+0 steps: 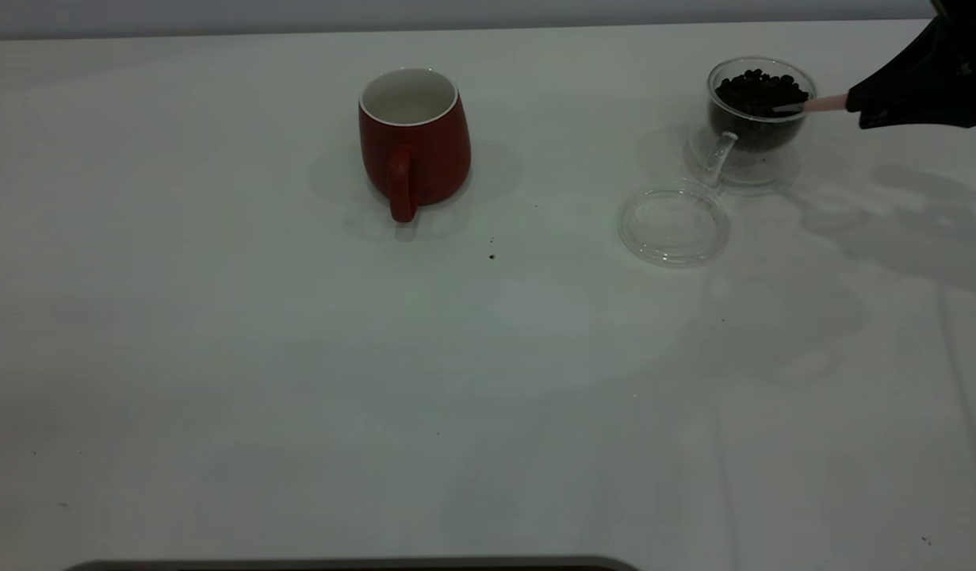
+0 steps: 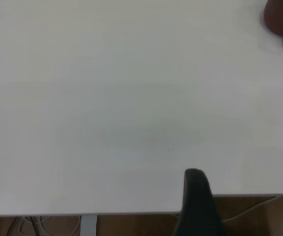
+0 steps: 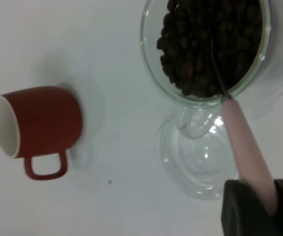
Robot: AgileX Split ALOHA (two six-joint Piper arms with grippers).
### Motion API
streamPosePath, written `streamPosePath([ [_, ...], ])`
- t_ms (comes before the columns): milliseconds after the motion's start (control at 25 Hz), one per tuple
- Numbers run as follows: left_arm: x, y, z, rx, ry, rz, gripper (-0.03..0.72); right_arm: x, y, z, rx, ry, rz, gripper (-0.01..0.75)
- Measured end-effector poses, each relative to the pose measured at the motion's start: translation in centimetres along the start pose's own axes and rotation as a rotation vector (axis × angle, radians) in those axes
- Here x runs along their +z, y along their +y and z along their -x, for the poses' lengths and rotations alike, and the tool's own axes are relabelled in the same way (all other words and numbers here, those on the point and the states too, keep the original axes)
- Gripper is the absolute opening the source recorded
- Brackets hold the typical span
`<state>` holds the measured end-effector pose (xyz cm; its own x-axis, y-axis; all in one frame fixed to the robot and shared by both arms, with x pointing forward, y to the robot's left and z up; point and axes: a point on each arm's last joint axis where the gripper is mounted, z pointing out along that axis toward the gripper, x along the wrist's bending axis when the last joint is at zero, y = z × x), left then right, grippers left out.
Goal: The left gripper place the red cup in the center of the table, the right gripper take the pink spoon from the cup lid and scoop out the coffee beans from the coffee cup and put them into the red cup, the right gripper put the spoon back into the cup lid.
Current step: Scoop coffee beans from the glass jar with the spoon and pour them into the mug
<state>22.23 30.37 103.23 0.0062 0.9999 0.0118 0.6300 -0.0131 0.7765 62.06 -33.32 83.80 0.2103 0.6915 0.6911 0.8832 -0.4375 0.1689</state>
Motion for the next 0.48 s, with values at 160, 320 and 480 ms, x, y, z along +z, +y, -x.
streamPosePath([
  [160,0.0,0.0,0.0,0.0,0.0,0.0,0.569,-0.2,0.1,0.2,0.028,0.038,0.001,0.11],
  [320,0.0,0.0,0.0,0.0,-0.001,0.0,0.569,-0.7,0.2,0.4,0.051,0.075,0.002,0.11],
  [480,0.0,0.0,0.0,-0.001,-0.002,0.0,0.569,-0.7,0.2,1.1,0.082,0.102,-0.009,0.11],
])
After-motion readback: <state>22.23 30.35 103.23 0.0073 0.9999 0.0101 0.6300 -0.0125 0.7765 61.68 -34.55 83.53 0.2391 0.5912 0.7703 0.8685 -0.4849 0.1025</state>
